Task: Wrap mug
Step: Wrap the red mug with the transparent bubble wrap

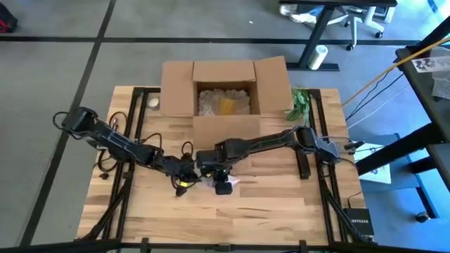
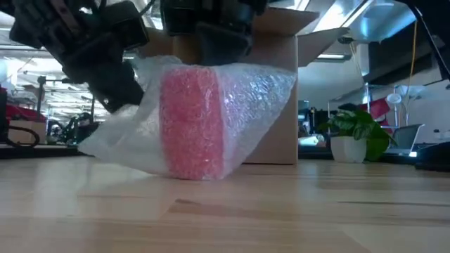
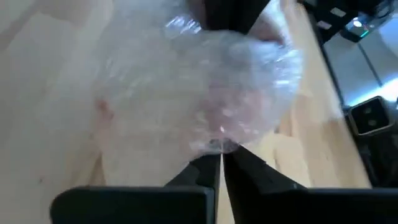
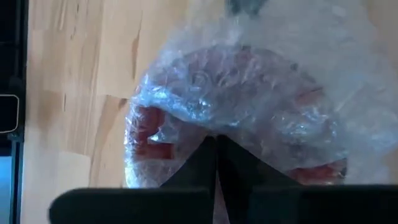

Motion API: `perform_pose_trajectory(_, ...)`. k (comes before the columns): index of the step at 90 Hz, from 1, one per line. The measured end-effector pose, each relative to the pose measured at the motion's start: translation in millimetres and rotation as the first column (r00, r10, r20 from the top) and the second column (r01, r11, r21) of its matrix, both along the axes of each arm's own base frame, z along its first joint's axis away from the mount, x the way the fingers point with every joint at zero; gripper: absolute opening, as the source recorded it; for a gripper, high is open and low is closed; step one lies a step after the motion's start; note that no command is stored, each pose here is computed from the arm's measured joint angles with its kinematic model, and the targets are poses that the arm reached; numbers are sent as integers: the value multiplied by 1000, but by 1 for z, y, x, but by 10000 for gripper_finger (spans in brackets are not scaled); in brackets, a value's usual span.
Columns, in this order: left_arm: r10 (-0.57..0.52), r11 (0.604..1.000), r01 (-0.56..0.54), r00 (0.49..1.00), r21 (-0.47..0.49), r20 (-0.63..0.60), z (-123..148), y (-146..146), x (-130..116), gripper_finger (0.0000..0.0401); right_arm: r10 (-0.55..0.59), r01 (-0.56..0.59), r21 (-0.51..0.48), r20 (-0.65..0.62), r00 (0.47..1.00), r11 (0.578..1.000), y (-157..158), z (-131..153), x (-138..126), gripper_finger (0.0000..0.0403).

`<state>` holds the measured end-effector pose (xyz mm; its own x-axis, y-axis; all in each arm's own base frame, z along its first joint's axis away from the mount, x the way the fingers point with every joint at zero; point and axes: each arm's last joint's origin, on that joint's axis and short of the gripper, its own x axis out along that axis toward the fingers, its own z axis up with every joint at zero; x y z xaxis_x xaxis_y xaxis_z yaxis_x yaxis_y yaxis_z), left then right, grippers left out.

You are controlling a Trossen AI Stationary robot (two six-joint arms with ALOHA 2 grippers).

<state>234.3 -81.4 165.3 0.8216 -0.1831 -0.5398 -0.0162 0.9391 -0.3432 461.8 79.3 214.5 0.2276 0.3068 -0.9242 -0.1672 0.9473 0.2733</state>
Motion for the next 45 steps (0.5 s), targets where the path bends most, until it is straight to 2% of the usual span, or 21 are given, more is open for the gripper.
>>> perform_pose_trajectory(26, -19, 1000, 18, 1000, 21, 16, 13, 0, -10, 0, -10, 11, -29, 38, 999, 1000, 4, 32, 0, 0)
perform_pose_trajectory(45, -7, 998, 10, 999, 57, -43, 16, 1, -23, 0, -14, 17, -39, 59, 998, 999, 4, 42, 0, 0)
